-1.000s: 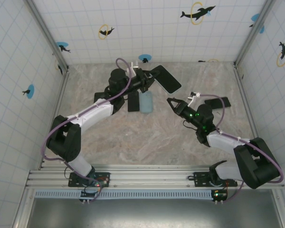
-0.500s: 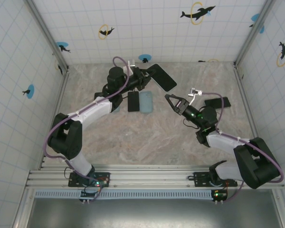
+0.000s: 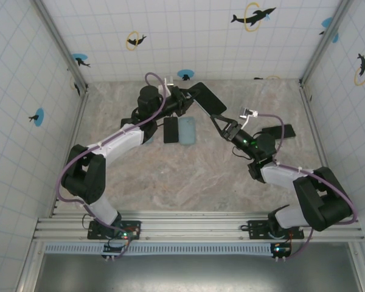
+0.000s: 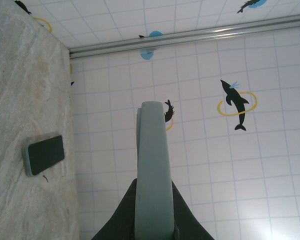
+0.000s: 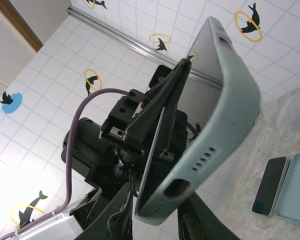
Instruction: Take the phone out of the phone case
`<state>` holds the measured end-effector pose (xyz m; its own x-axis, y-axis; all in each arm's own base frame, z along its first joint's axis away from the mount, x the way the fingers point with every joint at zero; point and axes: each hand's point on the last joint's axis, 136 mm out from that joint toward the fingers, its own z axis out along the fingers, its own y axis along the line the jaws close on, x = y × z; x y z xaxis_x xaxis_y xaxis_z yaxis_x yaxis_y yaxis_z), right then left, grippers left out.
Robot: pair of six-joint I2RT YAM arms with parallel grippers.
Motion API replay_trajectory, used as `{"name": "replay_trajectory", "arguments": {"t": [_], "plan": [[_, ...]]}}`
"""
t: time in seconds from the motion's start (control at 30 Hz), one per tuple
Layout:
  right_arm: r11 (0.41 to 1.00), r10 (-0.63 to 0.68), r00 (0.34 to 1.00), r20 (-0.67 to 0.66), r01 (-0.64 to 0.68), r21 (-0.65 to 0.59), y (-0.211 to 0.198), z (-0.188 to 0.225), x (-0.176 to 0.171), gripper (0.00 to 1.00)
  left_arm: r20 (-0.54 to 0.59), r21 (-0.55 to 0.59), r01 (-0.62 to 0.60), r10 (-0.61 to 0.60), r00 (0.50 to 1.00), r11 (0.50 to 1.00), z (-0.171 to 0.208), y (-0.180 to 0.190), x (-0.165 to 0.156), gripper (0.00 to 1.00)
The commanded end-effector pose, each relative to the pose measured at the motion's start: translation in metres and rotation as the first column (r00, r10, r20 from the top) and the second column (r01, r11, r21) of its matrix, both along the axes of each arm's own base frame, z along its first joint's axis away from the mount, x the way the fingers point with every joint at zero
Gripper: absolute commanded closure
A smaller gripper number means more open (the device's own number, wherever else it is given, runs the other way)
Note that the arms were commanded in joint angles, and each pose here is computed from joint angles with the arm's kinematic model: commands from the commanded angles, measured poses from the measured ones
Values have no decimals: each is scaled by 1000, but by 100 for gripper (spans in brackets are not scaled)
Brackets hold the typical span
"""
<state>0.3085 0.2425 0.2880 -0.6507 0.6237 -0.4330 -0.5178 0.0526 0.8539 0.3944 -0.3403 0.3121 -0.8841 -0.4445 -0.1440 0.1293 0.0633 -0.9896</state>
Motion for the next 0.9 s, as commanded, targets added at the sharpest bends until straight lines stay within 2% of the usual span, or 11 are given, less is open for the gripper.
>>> {"name": "replay_trajectory", "arguments": {"t": [0.0,0.17,0.43,0.87], "plan": [[999,4,996,85,-7,38,0,24,-3,74,77,-81,20,-14,997,997,37,2,-7,100],[1000,9,997,82,-12,25,0,21,-4,75,78,-90,22,-15,997,996,41,2,-8,100],[1000,10,998,66,-8,-28,1,11,0,85,68,-127,32,-24,997,991,48,3,-13,100],[984,43,996,79,-28,-177,1,-9,13,87,92,-167,82,-68,993,983,73,6,-28,100]]}}
